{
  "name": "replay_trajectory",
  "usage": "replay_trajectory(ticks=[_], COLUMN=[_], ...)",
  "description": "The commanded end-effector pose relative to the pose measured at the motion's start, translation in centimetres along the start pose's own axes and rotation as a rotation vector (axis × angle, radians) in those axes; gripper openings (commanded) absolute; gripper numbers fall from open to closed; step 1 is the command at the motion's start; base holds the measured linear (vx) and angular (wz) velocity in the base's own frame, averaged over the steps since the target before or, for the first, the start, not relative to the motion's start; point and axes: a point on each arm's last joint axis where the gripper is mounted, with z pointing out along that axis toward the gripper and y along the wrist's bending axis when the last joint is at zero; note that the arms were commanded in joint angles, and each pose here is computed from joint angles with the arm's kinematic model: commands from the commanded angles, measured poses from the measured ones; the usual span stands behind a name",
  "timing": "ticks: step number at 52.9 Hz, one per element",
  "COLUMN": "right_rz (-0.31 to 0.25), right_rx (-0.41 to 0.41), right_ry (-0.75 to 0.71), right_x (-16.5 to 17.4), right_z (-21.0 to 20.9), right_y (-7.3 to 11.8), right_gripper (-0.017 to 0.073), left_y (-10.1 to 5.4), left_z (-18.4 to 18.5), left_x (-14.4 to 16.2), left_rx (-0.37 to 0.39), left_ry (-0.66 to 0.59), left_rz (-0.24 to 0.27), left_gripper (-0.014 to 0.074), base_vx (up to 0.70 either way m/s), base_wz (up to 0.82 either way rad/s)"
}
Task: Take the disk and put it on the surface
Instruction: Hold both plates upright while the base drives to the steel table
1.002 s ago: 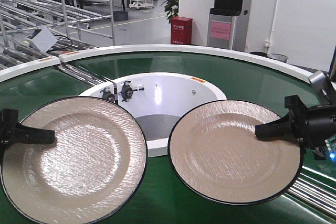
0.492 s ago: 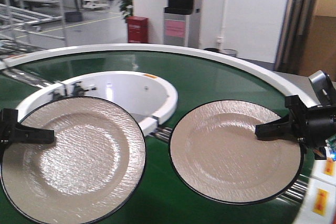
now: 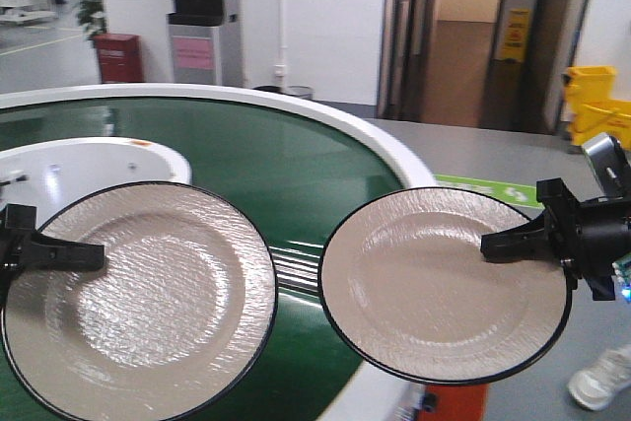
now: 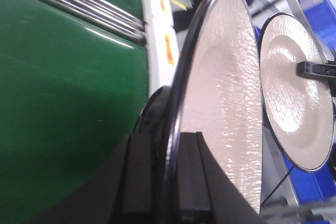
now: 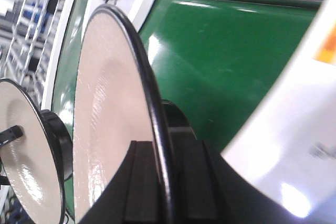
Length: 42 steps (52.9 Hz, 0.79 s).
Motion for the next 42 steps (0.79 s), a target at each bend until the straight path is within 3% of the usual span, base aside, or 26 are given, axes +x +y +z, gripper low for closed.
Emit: replay_trajectory(ticks=[1,42], right_rz=[-0.015,-0.028], right_rx=[-0.124,-0.136], right_ry=[-0.085,-0.061], right_x=[-0.60,-0.26], right_z=[-1.58,-1.78], right_y=[3.36,3.78], right_gripper=[-0.0009,-0.0009], left_y=[-3.11,-3.13], left_z=[-1.19,-1.11], left_x=[-1.10,-1.02], left_rx=[0.121,0.120], left_ry=[-0.099,-0.089], left_rz=[0.000,0.003], left_gripper=[-0.0002,-0.0002], base_vx=[-0.12,-0.08], base_wz=[-0.48,-0.36])
